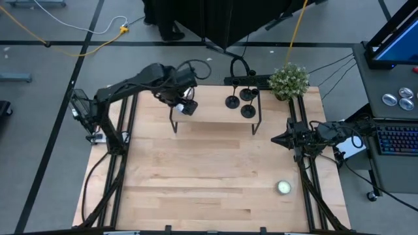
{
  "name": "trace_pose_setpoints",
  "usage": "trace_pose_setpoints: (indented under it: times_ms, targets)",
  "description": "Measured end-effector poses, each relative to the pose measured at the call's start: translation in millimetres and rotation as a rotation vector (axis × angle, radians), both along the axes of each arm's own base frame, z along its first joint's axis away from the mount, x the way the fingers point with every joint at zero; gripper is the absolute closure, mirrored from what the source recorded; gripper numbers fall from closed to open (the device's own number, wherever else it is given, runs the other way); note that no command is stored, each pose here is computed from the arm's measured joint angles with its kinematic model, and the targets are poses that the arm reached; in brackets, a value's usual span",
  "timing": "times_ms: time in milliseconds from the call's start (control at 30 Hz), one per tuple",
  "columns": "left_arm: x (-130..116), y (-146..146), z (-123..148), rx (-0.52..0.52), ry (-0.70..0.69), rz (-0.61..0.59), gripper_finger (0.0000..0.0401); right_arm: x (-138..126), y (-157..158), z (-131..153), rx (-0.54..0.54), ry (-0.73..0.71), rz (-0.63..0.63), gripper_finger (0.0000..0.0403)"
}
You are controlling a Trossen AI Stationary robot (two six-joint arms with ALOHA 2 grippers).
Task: Pick & Place candle stick holders
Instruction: Put the green scented candle on the shelf
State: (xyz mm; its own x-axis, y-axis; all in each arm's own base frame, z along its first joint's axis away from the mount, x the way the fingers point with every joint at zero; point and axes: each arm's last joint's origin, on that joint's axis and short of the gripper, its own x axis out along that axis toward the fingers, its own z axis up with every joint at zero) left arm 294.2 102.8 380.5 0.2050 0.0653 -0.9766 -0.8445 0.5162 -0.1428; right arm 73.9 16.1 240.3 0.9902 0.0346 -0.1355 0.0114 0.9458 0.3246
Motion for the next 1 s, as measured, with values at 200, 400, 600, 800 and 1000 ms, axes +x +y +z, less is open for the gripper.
trace_pose_setpoints:
  times_ms: [200, 400, 600, 800, 1000]
  targets:
    - [-19.5, -37.8, 30.2, 0.006, -0.130, -0.062, 0.0050, 0.0, 0.0, 0.0, 0.000, 0.000, -0.001, 0.0403]
    - [-29.5, -79.6, 51.1, 0.071, -0.260, -0.192, 0.0050, 0.0, 0.0, 0.0, 0.000, 0.000, -0.001, 0.0403]
    - [-26.7, -119.9, 58.2, 0.087, -0.354, -0.335, 0.0050, 0.0, 0.0, 0.0, 0.000, 0.000, -0.002, 0.0403]
    - [-29.1, -154.9, 60.0, 0.164, -0.384, -0.423, 0.0050, 0.0, 0.0, 0.0, 0.007, 0.000, -0.002, 0.0403]
    - [-32.2, -175.3, 62.3, 0.235, -0.431, -0.348, 0.0050, 0.4, 0.3, 3.0, 0.017, -0.030, 0.003, 0.0403]
